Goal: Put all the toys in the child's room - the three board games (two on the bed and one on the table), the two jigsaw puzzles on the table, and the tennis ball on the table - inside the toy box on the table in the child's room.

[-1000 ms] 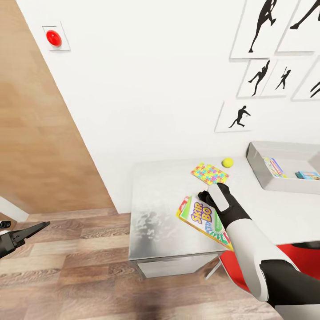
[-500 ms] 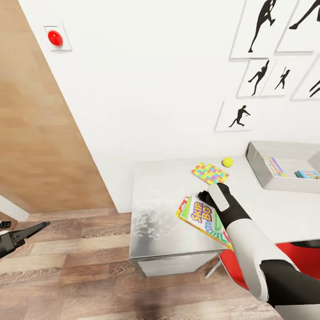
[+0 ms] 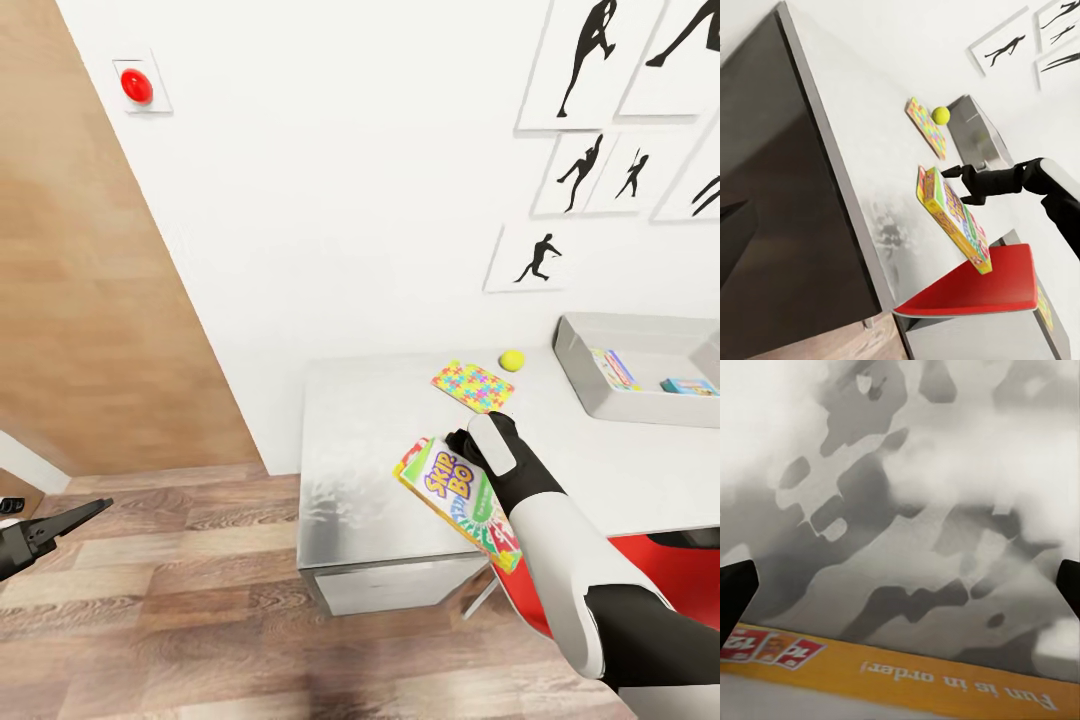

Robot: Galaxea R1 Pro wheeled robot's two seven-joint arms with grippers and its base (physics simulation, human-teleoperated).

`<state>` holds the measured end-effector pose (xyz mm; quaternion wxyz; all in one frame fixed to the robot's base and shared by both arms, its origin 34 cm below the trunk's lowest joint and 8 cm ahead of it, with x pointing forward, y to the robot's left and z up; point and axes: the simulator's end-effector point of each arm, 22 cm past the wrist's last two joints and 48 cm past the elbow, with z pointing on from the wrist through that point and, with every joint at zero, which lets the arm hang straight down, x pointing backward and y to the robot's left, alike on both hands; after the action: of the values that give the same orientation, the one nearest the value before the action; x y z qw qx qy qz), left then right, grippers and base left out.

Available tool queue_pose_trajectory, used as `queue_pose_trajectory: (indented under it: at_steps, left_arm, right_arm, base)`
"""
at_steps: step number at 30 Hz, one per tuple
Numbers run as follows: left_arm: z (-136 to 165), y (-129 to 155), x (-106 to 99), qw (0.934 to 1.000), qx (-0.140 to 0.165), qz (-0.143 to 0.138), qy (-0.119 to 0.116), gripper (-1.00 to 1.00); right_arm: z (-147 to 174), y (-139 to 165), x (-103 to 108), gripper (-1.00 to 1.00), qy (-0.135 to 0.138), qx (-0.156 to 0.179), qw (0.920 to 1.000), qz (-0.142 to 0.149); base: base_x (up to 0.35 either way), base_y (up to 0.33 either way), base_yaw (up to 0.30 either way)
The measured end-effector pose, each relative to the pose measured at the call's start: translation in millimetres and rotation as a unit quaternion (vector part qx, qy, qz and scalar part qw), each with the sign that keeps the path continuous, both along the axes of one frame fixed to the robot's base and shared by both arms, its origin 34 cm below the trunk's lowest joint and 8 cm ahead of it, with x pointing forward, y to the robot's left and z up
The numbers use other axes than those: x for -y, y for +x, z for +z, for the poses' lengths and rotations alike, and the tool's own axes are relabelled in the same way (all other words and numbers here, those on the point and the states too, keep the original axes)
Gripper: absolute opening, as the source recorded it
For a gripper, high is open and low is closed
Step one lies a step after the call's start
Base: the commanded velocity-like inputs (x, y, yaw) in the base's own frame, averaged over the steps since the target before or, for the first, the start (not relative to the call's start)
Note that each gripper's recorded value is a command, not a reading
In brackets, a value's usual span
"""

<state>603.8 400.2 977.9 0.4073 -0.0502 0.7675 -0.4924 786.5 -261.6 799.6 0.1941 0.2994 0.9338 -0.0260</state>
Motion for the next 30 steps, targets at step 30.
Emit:
queue_pose_trajectory:
  at_steps: [30]
  left_arm:
    - [-0.1,0.2,0.0,1.0000,0.000,0.000,0.000,1.00]
  right_arm:
    - [-0.1,0.1,-0.4,1.00,-0.001,0.000,1.0000,0.001]
  base:
    - [-0.074,0.021,0.000]
